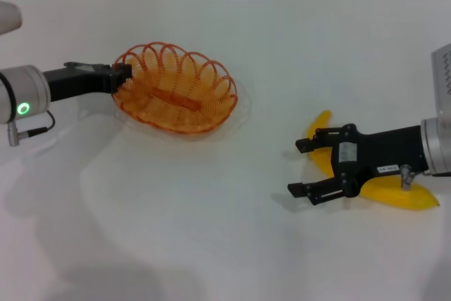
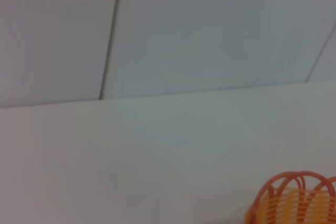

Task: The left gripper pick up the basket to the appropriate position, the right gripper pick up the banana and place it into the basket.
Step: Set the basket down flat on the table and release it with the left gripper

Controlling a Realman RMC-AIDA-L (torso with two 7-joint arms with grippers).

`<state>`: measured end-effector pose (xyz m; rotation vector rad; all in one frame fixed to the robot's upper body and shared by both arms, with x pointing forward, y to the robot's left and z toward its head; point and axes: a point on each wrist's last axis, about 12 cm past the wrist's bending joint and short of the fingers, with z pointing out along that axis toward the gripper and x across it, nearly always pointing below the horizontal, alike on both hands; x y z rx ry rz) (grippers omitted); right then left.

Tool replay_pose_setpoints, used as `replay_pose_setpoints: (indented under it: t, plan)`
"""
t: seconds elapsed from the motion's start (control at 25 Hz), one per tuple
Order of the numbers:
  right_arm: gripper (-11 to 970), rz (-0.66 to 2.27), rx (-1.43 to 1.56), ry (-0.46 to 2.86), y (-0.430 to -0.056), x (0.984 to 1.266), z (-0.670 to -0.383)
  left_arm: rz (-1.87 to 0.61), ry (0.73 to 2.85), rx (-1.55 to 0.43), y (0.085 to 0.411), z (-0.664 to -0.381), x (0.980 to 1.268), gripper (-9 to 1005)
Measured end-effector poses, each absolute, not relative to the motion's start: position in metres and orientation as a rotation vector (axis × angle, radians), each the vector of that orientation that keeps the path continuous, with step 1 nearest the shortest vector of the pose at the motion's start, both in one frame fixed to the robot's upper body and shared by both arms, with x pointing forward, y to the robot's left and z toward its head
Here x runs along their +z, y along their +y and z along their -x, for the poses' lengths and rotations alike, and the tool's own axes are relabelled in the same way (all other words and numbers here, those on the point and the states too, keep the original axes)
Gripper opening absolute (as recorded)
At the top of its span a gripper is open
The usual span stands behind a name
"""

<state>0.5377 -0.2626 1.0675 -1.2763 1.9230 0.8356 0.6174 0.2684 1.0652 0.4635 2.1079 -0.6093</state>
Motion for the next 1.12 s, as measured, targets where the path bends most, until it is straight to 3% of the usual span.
replay_pose_setpoints:
  t: [1.12]
  plan:
    - [889, 1.260, 0.842, 1.916, -0.260, 1.071, -0.542, -0.402, 2.121, -0.657, 0.265, -0.606, 1.050, 89]
